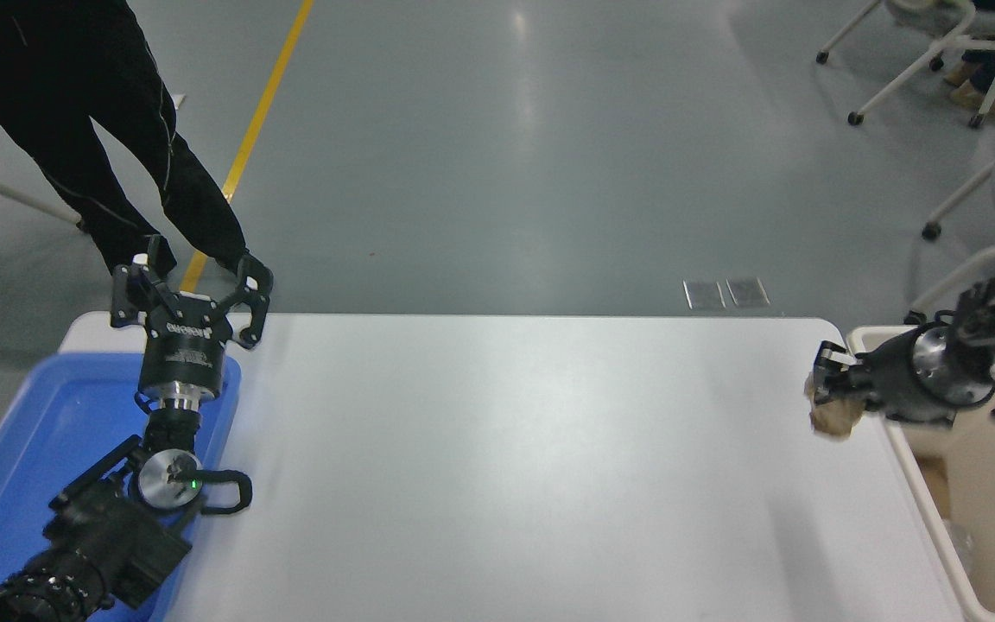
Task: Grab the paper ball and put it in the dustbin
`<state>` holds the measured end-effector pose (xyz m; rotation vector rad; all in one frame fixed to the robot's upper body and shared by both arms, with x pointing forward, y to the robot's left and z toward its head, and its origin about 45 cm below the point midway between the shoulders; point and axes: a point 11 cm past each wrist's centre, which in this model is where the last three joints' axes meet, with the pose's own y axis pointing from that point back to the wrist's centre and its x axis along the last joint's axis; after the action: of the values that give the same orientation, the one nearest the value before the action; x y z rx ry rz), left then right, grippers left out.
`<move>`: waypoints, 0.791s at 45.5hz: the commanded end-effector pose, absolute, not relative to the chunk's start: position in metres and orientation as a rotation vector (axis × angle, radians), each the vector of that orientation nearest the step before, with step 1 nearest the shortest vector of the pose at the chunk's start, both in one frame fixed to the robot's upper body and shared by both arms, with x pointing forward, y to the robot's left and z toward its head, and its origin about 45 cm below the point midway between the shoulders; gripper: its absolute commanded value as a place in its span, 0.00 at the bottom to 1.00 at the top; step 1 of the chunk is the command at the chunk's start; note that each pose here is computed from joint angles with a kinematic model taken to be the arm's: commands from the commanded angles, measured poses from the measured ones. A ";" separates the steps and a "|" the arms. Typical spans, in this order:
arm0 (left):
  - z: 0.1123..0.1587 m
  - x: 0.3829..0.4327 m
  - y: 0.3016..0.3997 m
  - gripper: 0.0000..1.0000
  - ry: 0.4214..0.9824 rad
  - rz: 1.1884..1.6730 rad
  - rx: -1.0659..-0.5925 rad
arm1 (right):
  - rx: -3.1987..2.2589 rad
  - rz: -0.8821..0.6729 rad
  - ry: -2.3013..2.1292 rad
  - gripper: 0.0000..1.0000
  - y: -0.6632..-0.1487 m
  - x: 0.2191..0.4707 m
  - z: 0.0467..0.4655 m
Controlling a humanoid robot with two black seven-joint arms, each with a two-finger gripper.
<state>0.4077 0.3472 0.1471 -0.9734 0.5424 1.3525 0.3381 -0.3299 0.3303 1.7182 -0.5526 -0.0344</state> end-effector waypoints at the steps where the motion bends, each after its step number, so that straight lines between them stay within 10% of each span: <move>1: 0.1469 0.4077 0.3470 0.99 0.543 1.353 -0.972 | 1.851 0.115 -0.358 0.00 -0.288 0.308 0.455; 18: 0.1464 0.4072 0.3474 0.99 0.543 1.354 -0.972 | 1.821 0.413 -0.455 0.00 -0.257 0.299 0.542; 36: 0.1464 0.4072 0.3474 0.99 0.543 1.354 -0.972 | 1.747 0.169 -0.506 0.00 -0.318 0.332 0.485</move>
<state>0.4074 0.3474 0.1467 -0.9730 0.5424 1.3544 0.3121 -0.2794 0.5145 1.8021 -0.4649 0.3025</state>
